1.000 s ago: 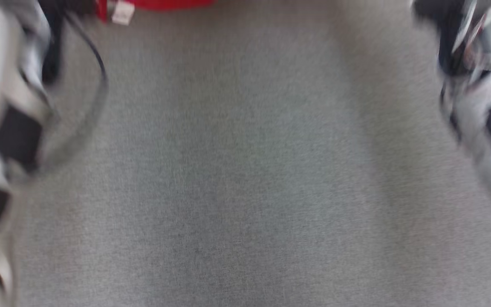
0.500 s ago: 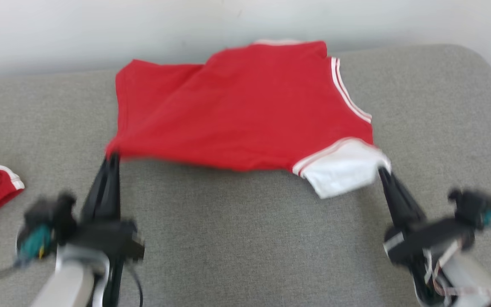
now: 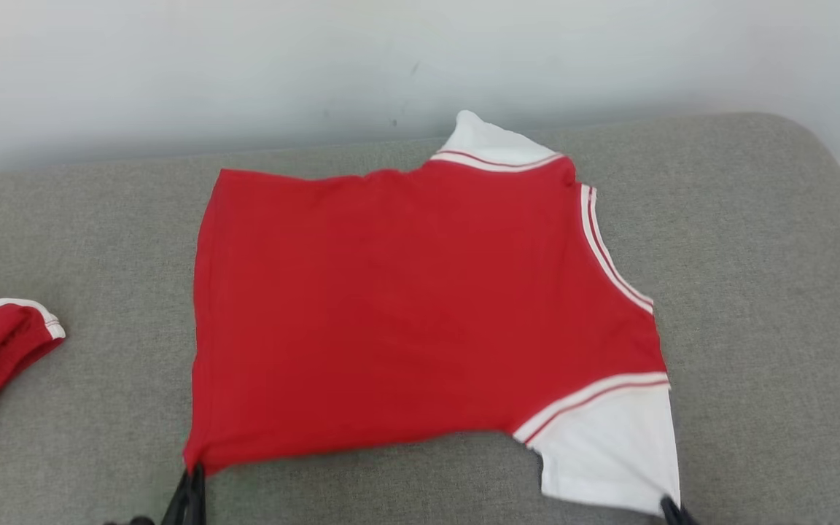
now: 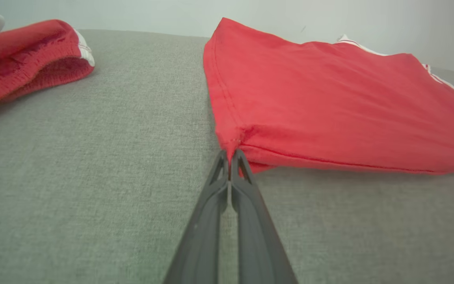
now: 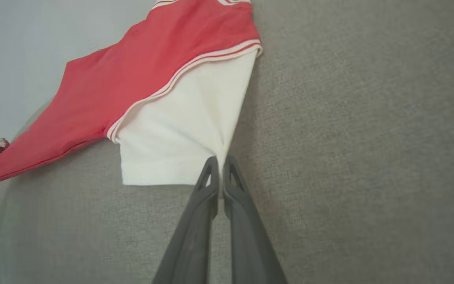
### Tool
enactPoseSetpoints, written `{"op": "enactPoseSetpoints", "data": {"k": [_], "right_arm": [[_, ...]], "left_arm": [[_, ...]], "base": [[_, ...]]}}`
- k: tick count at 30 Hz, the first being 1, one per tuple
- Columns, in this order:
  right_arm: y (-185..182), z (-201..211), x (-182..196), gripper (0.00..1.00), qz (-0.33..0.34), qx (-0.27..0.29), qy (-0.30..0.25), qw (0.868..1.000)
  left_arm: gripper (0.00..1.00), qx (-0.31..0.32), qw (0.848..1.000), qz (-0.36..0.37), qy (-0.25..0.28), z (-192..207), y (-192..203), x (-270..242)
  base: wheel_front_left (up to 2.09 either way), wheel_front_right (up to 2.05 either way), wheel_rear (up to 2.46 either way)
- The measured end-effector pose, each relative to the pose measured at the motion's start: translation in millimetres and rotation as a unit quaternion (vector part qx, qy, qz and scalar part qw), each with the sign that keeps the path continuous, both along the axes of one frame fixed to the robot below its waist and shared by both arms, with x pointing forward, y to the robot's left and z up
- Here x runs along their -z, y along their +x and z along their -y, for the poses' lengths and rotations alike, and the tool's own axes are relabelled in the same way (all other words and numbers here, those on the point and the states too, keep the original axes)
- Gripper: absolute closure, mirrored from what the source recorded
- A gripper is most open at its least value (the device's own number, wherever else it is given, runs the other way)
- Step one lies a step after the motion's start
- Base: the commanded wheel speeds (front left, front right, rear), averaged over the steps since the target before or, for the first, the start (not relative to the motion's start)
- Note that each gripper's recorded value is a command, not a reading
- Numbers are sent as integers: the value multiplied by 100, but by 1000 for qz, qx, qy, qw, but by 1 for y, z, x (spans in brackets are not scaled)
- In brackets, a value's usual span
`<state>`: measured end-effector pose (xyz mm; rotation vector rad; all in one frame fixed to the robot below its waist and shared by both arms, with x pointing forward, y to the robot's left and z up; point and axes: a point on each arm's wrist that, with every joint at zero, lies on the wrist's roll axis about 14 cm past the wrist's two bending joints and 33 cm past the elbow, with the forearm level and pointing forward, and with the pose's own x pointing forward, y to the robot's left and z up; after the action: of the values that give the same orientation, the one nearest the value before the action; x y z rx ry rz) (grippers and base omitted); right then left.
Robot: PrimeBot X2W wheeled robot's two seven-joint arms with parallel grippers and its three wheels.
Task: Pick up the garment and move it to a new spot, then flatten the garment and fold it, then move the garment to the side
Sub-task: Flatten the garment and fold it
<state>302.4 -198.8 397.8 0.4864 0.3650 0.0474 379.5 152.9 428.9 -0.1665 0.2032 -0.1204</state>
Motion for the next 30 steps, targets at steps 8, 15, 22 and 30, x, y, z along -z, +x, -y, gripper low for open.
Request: {"op": "enactPoseSetpoints", "data": {"k": [8,15,22,30], "right_arm": [[-53,-21,18,100,-72,-8,14,997],[-49,-27,4,100,-59,-4,15,998],[0,-11,-48,100,30,4,1,1000],[89,5,-95,100,94,-38,-79,992]], "left_arm": [[100,-4,998,-40,46,-16,-27,28],[100,1,998,-46,48,-14,-29,32],[100,20,999,3,44,0,-8,6],[100,60,994,53,74,10,51,-32]], "base": [[0,0,0],[0,0,0],[0,0,0],[0,0,0]]}}
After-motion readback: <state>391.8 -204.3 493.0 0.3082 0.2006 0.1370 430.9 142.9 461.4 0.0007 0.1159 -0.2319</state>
